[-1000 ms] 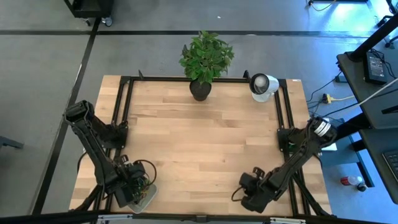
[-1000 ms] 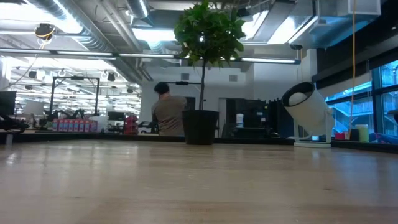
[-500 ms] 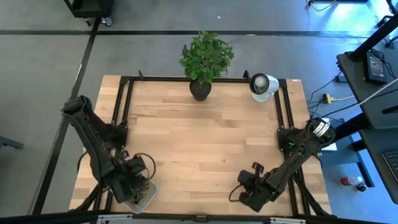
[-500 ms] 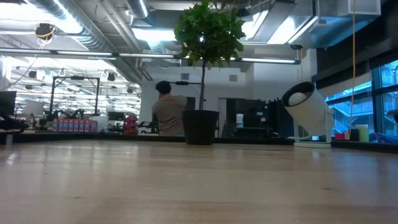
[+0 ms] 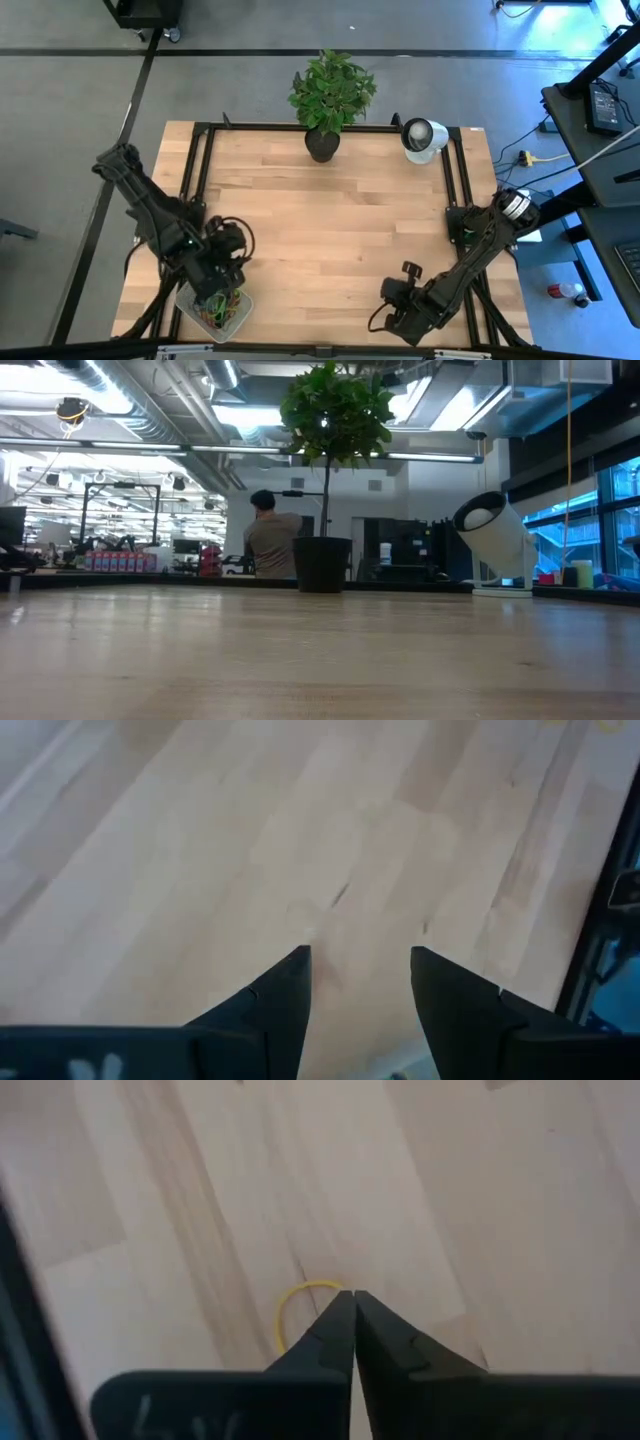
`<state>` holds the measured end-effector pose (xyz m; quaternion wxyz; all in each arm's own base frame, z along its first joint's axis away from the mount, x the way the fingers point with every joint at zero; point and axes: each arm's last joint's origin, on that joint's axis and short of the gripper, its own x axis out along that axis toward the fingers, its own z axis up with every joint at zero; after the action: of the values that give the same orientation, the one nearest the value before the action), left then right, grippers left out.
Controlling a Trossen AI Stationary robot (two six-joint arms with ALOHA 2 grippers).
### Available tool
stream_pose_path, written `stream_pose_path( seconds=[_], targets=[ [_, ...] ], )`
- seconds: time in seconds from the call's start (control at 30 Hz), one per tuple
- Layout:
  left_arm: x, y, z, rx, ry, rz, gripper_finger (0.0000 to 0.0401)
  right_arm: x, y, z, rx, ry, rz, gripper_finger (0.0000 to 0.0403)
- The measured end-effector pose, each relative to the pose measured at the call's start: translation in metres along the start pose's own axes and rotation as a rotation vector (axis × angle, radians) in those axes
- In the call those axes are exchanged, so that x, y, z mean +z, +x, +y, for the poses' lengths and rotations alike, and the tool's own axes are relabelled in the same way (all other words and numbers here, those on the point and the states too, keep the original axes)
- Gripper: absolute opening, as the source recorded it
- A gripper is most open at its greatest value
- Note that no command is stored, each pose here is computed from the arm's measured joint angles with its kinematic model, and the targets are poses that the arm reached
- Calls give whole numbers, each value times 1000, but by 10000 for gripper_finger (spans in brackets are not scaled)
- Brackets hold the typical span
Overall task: Pick and place rubber bands into bin
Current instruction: Put the yellow rubber band into the gray bin
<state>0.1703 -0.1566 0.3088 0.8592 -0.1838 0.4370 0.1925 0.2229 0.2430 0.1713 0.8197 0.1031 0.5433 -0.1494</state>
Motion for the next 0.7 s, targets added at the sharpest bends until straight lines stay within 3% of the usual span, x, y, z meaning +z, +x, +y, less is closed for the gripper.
stream_pose_path(
  seconds=[0.27,0.43,0.57,0.7],
  targets=[
    [24,20,-11,-29,33,-105,166,-15,23,-12,0,-1,39,84],
    [36,28,-17,-61,56,-146,166,-24,37,-16,75,19,43,117],
    [41,34,-21,-71,74,-165,166,-28,42,-20,100,25,52,116],
    [44,41,-26,-75,91,-178,166,-29,43,-22,89,-7,76,62]
  ],
)
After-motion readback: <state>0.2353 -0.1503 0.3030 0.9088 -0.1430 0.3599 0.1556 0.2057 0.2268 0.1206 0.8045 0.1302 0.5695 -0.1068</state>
